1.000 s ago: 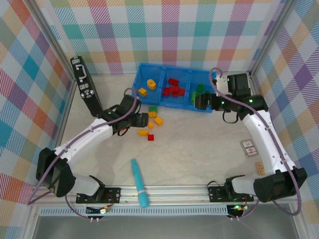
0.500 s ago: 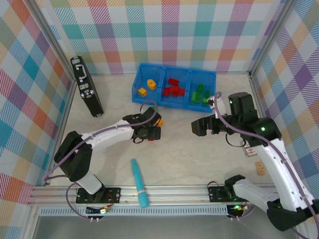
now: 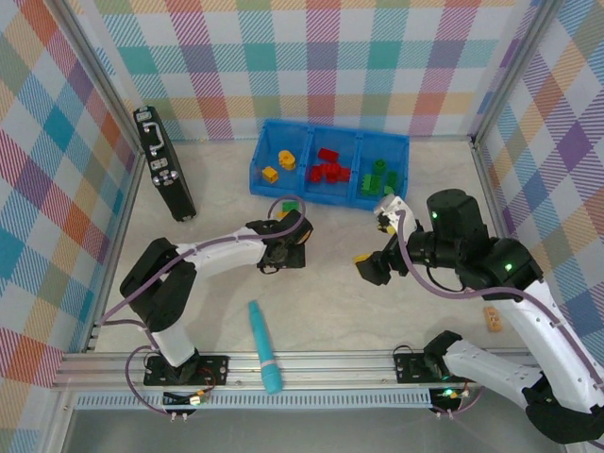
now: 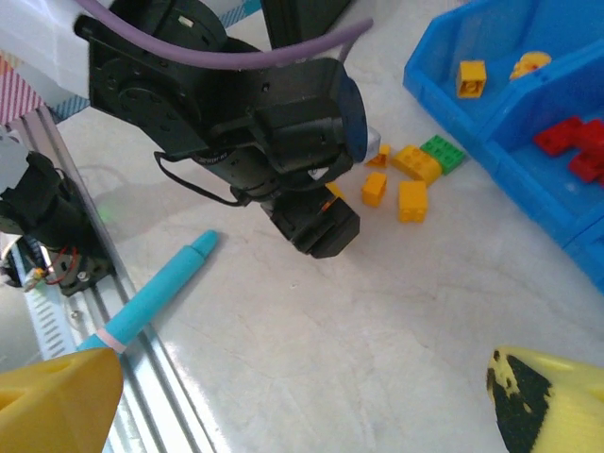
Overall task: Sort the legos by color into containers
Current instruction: Pick up the lego from the center of the table, then place the lego in the container.
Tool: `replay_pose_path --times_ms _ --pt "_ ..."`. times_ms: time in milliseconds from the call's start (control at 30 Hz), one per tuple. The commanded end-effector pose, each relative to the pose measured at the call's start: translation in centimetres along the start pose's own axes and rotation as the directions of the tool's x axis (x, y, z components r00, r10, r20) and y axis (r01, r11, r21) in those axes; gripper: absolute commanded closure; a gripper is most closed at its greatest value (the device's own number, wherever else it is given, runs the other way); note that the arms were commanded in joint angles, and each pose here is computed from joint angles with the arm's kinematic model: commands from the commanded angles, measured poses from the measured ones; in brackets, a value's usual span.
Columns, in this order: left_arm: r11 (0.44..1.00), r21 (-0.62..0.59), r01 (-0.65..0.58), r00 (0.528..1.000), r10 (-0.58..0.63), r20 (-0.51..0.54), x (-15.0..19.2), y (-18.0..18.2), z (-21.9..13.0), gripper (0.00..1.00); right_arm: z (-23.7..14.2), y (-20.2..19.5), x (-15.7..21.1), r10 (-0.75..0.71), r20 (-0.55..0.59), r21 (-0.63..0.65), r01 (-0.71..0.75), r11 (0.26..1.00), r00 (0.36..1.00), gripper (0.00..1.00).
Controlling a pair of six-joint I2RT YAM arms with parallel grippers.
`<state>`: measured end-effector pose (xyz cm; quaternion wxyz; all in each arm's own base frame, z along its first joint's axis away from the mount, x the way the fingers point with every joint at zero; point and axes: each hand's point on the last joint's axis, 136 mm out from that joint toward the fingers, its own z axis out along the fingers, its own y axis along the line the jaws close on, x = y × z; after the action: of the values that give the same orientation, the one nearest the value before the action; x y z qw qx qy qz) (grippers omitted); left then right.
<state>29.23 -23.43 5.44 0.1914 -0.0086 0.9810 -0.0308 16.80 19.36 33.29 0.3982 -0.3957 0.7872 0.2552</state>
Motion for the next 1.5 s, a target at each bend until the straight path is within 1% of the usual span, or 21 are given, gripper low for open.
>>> replay_pose_path --times_ms 0,133,300,367,667,833,900,1000,1167,1233,1367,1467 --pt "1.000 0.016 0.017 1.000 -0.017 0.018 -0.8 -1.4 0.5 0.26 -0.4 -0.6 -1.2 -0.083 0.039 0.057 0.080 0.995 0.996 0.01" --pt "1.000 -0.003 0.009 1.000 -0.009 0.002 -0.5 -1.5 1.5 0.32 -0.1 -0.9 -1.2 -0.080 0.036 0.067 0.077 0.995 0.996 0.01" --pt "0.998 -0.069 -0.004 1.000 0.004 0.001 -0.6 -0.7 2.2 0.39 0.5 -1.5 -1.1 -0.059 0.038 0.090 0.055 0.994 0.998 0.01" --pt "0.996 -0.085 -0.013 1.000 0.012 -0.007 -0.7 -0.5 2.4 0.45 0.9 -1.4 -1.1 -0.054 0.041 0.081 0.051 0.995 0.998 0.01" --pt "0.996 -0.087 -0.010 0.999 0.006 -0.046 0.2 -0.7 3.6 0.65 1.3 -1.6 -1.4 -0.062 0.037 0.092 0.059 0.994 0.997 0.01" --pt "0.996 -0.094 -0.009 0.999 0.005 -0.046 0.3 -0.4 3.2 0.72 1.6 -1.9 -1.1 -0.064 0.031 0.104 0.061 0.993 0.997 0.01" --pt "0.996 -0.084 -0.014 1.000 0.011 -0.029 -0.5 -0.8 2.5 0.74 1.7 -1.9 -1.1 -0.063 0.030 0.104 0.059 0.993 0.998 0.01" --pt "0.998 -0.050 -0.028 0.999 0.029 0.028 -3.0 -2.1 0.5 0.75 1.7 -1.9 -1.2 -0.063 0.035 0.106 0.059 0.993 0.997 0.01" --pt "0.996 0.068 -0.054 0.987 0.043 0.155 -10.0 -5.8 -3.5 0.76 1.2 -2.0 -1.5 -0.068 0.039 0.119 0.063 0.991 0.997 0.01" --pt "0.992 0.107 -0.059 0.978 0.036 0.208 -12.7 -6.8 -4.6 0.77 1.0 -2.0 -1.5 -0.069 0.042 0.125 0.063 0.990 0.997 0.01" --pt "0.983 0.178 -0.036 0.949 -0.022 0.315 -18.3 -8.4 -5.3 0.77 0.3 -2.1 -1.9 -0.082 0.063 0.145 0.073 0.987 0.995 0.01" --pt "0.973 0.231 -0.002 0.921 -0.088 0.379 -21.9 -9.5 -5.0 0.77 -0.6 -2.6 -2.3 -0.108 0.120 0.197 0.083 0.977 0.987 0.01"
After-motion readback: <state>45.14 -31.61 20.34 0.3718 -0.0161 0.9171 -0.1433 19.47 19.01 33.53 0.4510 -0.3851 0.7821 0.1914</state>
